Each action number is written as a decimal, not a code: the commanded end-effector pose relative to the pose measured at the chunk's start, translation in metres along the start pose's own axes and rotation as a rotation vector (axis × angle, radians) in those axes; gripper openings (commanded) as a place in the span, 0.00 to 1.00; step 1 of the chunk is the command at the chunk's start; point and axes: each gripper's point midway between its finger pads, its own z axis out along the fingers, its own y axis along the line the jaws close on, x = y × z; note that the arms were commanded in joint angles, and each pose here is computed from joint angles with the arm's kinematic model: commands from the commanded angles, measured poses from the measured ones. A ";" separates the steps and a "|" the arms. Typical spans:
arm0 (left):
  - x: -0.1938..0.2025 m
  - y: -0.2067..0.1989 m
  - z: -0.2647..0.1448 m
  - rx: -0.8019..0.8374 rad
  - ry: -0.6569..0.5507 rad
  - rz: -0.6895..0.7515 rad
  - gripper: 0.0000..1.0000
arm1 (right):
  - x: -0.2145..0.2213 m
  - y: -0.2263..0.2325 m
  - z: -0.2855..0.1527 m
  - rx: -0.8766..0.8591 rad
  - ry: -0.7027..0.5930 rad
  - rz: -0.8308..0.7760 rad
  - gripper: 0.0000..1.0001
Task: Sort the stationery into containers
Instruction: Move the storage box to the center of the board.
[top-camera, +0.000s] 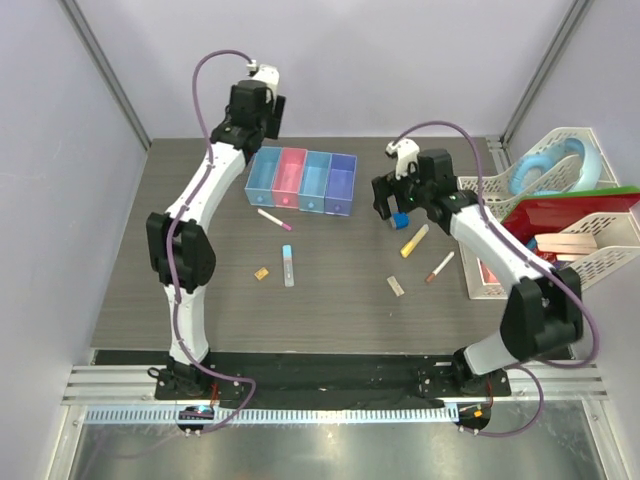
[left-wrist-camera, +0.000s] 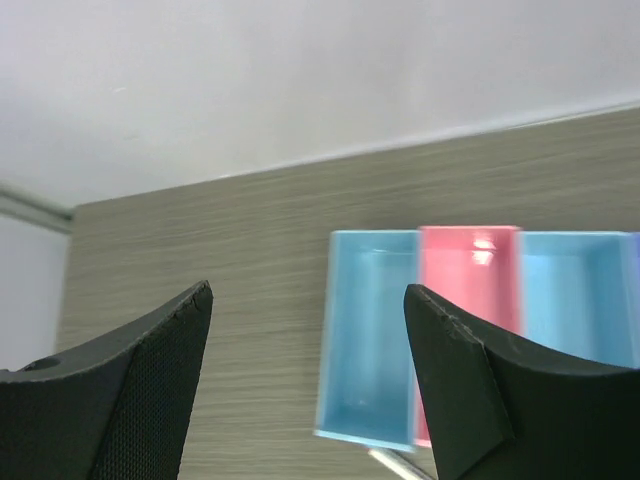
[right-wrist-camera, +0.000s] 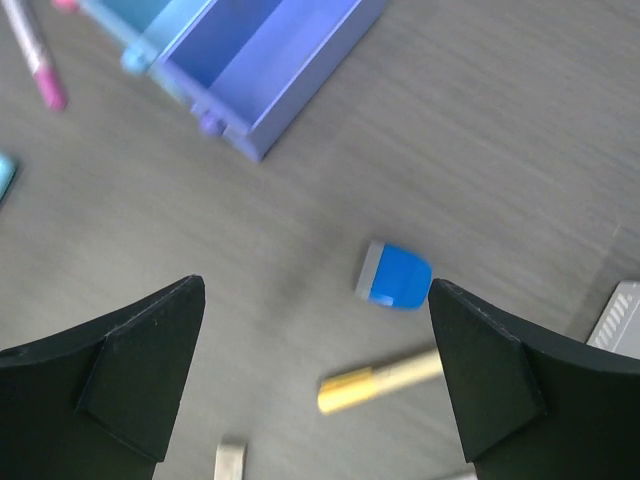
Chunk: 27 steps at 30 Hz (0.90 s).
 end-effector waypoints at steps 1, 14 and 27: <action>0.040 0.047 0.026 -0.130 0.069 0.098 0.78 | -0.070 -0.027 0.028 0.108 -0.151 0.110 1.00; 0.111 0.055 0.079 -0.172 0.191 0.210 0.78 | -0.088 -0.041 0.151 0.184 -0.076 0.139 0.99; 0.146 0.032 0.102 -0.103 0.252 0.227 0.77 | -0.038 -0.051 0.205 0.242 0.033 0.116 0.99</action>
